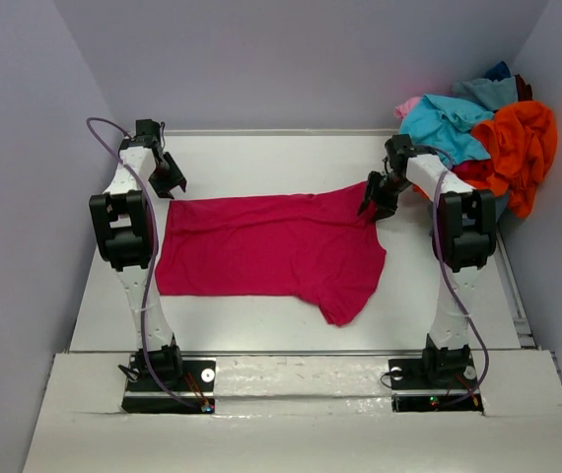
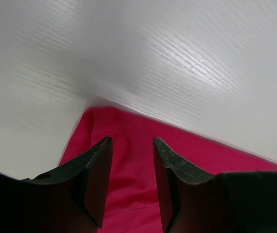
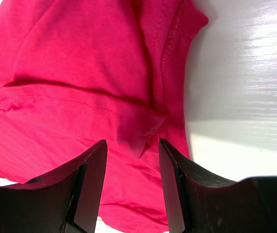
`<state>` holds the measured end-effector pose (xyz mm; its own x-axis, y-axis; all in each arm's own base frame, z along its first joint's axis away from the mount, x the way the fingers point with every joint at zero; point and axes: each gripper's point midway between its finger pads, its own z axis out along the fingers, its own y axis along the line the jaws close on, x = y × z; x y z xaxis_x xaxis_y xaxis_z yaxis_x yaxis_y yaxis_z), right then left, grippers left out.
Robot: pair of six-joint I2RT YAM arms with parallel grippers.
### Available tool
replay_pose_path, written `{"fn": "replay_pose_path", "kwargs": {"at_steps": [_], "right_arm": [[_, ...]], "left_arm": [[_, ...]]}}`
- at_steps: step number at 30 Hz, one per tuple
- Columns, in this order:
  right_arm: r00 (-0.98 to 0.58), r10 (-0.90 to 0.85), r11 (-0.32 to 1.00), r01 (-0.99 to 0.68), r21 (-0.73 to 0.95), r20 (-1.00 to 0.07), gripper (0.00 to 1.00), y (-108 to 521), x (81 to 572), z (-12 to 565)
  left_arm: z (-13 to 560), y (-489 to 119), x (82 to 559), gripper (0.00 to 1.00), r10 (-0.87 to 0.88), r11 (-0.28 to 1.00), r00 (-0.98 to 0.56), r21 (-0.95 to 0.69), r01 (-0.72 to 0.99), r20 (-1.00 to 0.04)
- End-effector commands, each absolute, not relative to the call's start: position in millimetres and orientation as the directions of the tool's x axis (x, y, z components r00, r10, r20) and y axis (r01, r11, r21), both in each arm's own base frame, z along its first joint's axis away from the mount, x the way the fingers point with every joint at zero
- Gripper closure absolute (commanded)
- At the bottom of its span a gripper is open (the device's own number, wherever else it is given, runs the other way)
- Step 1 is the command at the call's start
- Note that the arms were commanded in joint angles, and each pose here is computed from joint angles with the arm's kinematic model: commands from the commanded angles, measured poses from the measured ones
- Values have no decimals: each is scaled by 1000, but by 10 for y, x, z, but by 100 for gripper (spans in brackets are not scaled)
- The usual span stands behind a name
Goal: Fold and stack the t-shirts
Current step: Fold the tshirt
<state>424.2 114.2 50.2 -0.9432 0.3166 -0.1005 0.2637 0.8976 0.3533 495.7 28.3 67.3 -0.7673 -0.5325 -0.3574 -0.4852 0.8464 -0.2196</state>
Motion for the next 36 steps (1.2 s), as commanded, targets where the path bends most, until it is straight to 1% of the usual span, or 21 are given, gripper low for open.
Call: {"fn": "replay_pose_path", "kwargs": {"at_steps": [1,5,17,20,25,33,35,36], "right_arm": [[-928,332,891,250,379,-168,48,1140,4342,687],[-930,333,887,252,388,-158,52,1162,4349,643],[-932,329,887,251,388,-150,55,1169,4356,622],[-932,332,885,254,390,-147,57,1172,4353,605],[-933,334,880,258,398,-133,64,1194,4356,561],[-936,328,879,254,403,-125,72,1211,4371,544],[-937,326,881,253,401,-124,75,1207,4367,535],[-937,325,880,253,402,-124,79,1209,4363,542]], "left_arm": [[996,303,4953,50,-519,855,-750,-241,-459,-411],[975,305,4938,50,-518,856,-753,-237,-460,-407],[921,306,4946,50,-517,856,-758,-232,-462,-399],[920,309,4946,50,-517,856,-757,-232,-462,-400],[920,304,4954,50,-518,855,-756,-235,-461,-400],[911,304,4957,50,-518,855,-757,-235,-462,-399],[912,307,4960,50,-518,855,-756,-234,-462,-399],[917,305,4964,50,-518,855,-756,-235,-461,-400]]}}
